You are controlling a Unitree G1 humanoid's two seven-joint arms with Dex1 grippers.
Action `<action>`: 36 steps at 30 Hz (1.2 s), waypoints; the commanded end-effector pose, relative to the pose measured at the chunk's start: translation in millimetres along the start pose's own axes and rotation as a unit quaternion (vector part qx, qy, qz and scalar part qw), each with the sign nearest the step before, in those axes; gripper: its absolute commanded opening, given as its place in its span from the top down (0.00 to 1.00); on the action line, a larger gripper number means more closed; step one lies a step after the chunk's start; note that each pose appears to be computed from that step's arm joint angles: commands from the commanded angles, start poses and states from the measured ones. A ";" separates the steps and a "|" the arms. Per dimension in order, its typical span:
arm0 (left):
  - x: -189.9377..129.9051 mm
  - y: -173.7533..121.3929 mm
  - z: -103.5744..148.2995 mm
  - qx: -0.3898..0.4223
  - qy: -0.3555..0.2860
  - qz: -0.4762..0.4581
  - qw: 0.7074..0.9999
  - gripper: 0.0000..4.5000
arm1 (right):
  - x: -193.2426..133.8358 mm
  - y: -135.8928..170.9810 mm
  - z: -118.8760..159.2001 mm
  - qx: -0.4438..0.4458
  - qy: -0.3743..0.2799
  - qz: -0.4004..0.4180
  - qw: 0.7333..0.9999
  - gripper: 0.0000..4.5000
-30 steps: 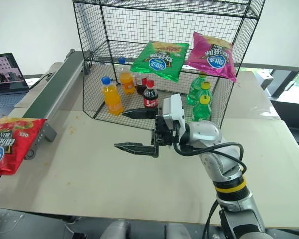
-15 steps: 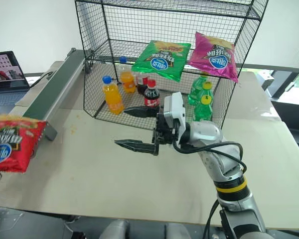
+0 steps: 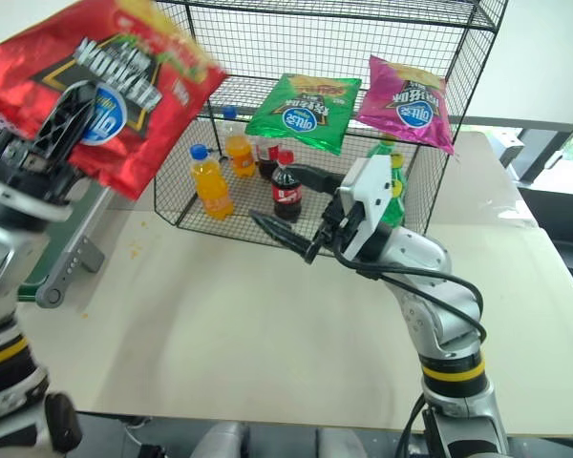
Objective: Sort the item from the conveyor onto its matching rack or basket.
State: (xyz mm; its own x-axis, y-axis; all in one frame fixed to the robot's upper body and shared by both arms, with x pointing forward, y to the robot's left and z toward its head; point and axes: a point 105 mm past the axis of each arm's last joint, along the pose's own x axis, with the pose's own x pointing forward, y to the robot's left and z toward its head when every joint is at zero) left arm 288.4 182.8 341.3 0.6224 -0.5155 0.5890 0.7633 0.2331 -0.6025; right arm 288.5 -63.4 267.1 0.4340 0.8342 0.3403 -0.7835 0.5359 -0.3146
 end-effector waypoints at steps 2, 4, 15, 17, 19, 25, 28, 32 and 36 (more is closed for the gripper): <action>39.2 23.7 15.3 -0.085 -0.030 -0.007 0.996 1.00 | -2.7 0.0 28.0 -0.054 -0.039 -0.043 0.997 0.00; 52.7 39.9 10.6 -0.121 -0.029 0.000 0.992 1.00 | -3.8 -0.3 32.4 -0.062 -0.041 -0.056 0.996 0.00; 94.2 84.8 -21.6 -0.207 -0.042 0.006 0.977 1.00 | -8.0 -3.9 42.2 -0.092 -0.045 -0.102 0.989 0.00; 100.3 91.3 -14.2 -0.215 -0.074 0.018 0.974 1.00 | -6.4 -4.7 43.9 -0.098 -0.049 -0.103 0.989 0.00; 104.1 99.4 -3.6 -0.220 -0.109 0.036 0.969 1.00 | -4.6 -5.3 45.8 -0.103 -0.053 -0.104 0.988 0.00; 109.4 118.5 17.6 -0.202 -0.175 0.091 0.959 1.00 | -1.5 -8.4 47.2 -0.105 -0.059 -0.108 0.987 0.00; 111.4 127.4 19.4 -0.196 -0.188 0.115 0.956 1.00 | -0.1 -8.4 47.2 -0.107 -0.060 -0.107 0.987 0.00; 120.1 128.3 13.5 -0.189 -0.172 0.127 0.958 1.00 | 2.3 -7.6 48.5 -0.106 -0.064 -0.104 0.987 0.00; 124.1 129.9 12.7 -0.188 -0.168 0.135 0.958 0.94 | 3.2 -7.5 48.8 -0.105 -0.064 -0.102 0.987 0.00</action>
State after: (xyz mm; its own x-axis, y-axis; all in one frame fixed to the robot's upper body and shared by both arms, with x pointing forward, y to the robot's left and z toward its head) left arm 470.3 155.6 323.2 0.8790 -0.1823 0.4405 0.4411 -0.0394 -0.8966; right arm 282.1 -71.7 302.3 0.5415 0.6907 0.4792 -0.5884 0.7185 -0.3708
